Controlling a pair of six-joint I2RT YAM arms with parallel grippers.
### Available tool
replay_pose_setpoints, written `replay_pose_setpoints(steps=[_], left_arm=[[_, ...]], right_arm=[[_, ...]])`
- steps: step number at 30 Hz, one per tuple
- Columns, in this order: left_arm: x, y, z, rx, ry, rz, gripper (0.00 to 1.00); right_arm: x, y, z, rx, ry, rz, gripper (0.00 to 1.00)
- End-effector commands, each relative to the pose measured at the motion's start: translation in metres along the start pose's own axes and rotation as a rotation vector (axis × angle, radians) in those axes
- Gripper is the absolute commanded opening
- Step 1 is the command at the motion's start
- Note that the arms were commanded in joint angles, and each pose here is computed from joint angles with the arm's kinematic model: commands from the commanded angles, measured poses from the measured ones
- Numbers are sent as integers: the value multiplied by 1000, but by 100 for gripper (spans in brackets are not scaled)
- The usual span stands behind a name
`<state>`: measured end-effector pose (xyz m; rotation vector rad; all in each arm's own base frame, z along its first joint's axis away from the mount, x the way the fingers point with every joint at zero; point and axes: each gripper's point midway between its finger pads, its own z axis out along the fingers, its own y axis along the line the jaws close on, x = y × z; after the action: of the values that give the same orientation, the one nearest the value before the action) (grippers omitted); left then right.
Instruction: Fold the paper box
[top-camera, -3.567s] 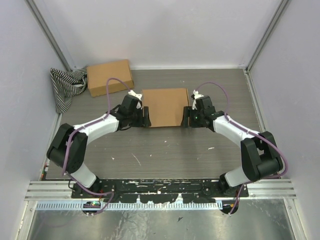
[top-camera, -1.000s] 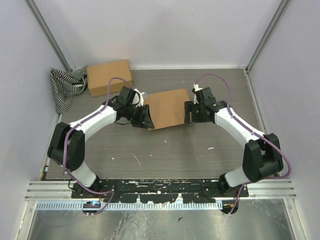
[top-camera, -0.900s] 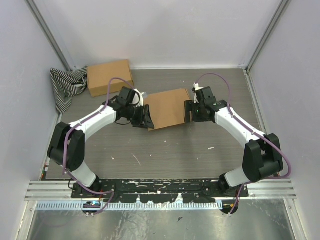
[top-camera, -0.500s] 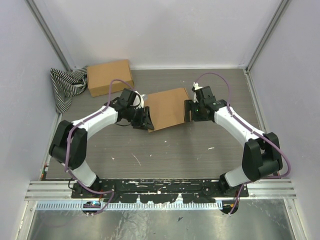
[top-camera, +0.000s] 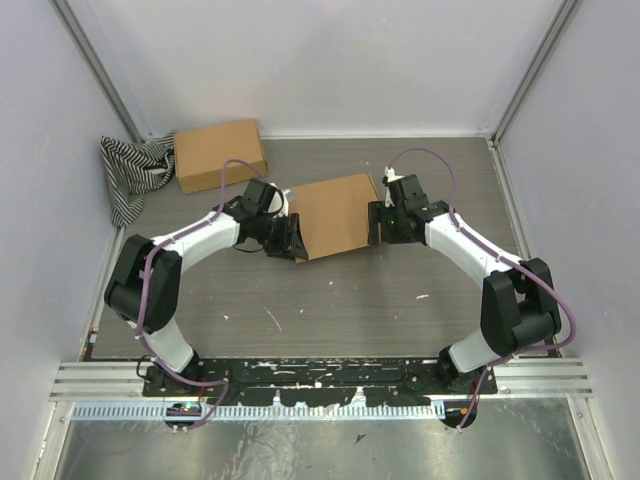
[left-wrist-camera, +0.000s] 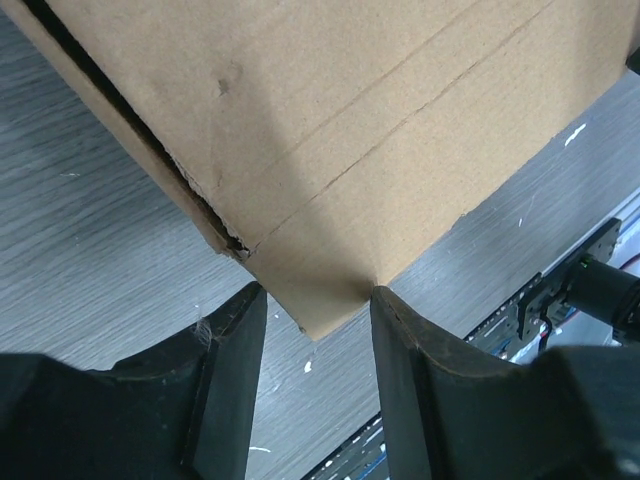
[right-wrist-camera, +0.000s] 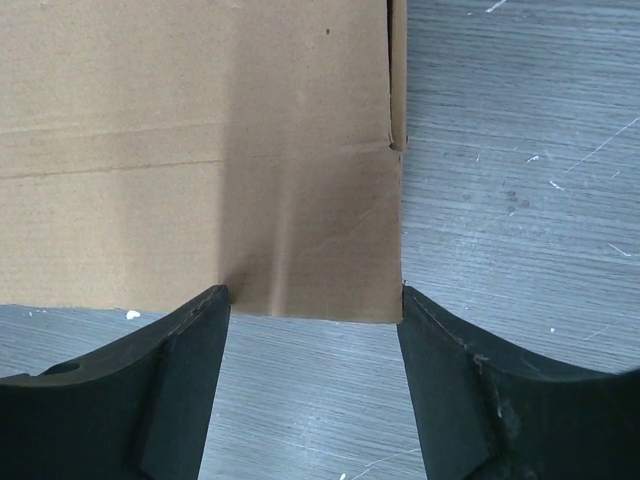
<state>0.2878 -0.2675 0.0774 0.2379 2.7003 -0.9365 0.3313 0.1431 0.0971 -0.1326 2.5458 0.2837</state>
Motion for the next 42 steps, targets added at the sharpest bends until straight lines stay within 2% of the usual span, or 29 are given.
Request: replay_pose_setpoints(steps=[1, 11, 18, 24, 42], left_arm=[[-11, 4, 4, -26, -42, 25, 52], [-22, 24, 9, -135, -80, 41, 51], [-27, 23, 18, -108, -112, 47, 48], [-25, 14, 16, -61, -99, 42, 47], [-26, -12, -17, -20, -97, 57, 47]], right_arm=[[-8, 2, 9, 1, -45, -8, 71], [-2, -9, 31, 51, -67, 12, 68], [-6, 0, 36, -11, -125, 21, 63], [-8, 11, 25, -70, -129, 17, 61], [-24, 19, 0, -86, -120, 13, 61]])
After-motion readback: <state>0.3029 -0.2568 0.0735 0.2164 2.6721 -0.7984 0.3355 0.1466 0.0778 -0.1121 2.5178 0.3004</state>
